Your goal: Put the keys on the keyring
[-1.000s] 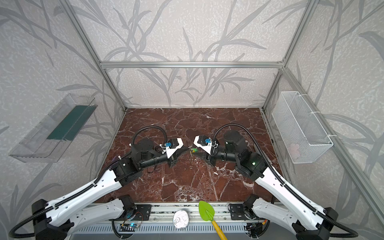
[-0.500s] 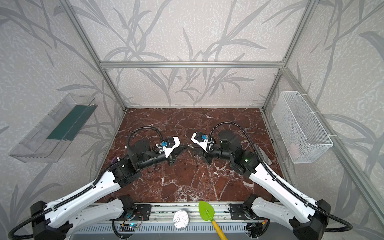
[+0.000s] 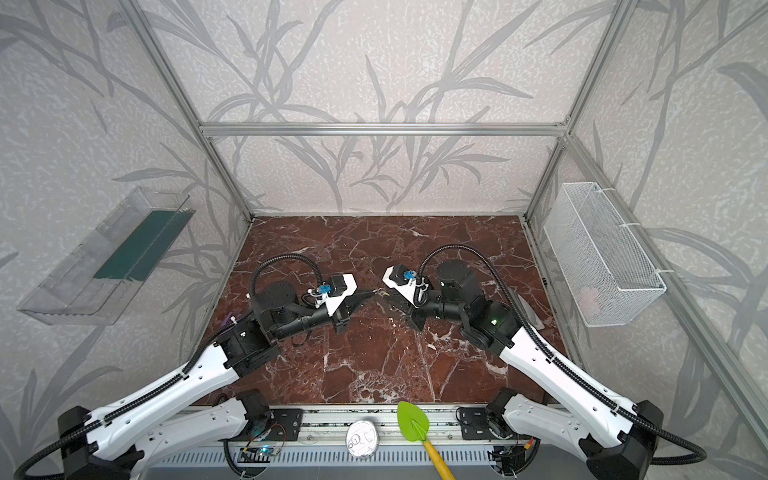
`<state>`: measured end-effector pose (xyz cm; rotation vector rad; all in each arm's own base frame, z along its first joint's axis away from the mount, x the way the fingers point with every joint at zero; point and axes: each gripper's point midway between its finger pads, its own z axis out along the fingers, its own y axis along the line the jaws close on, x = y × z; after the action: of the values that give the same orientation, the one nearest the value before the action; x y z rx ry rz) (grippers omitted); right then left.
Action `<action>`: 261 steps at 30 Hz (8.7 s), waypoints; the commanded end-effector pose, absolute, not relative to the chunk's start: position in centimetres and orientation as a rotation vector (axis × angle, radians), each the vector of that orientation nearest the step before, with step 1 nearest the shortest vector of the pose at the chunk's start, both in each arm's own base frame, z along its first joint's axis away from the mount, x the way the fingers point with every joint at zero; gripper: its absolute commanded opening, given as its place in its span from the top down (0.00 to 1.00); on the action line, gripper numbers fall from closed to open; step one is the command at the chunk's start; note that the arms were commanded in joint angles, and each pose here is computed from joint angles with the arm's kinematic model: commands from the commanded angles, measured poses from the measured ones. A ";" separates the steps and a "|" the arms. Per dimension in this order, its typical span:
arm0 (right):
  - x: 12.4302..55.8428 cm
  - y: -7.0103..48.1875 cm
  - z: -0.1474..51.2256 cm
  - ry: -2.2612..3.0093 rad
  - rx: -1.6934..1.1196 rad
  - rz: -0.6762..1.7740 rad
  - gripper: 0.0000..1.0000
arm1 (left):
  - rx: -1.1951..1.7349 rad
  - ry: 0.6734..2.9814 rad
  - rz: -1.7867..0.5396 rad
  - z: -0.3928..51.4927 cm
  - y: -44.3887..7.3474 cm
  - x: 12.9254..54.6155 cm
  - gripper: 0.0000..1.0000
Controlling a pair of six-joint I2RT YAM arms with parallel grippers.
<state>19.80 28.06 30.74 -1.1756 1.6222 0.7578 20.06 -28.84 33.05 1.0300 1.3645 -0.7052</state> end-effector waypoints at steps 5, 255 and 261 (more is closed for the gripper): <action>18.1 27.7 32.4 1.586 -1.243 0.792 1.00 | 1.023 1.286 -0.736 35.0 -28.4 19.5 1.00; 15.0 33.5 23.7 1.691 -1.288 1.173 0.89 | 0.776 1.214 -0.671 36.2 -25.7 20.2 1.00; 14.9 33.6 23.8 1.681 -1.293 1.184 0.94 | 0.776 1.213 -0.666 36.2 -25.6 20.2 1.00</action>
<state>15.22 33.02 22.57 -1.2820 1.7363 1.1534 20.46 -26.29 33.97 0.8128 1.2811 -0.6767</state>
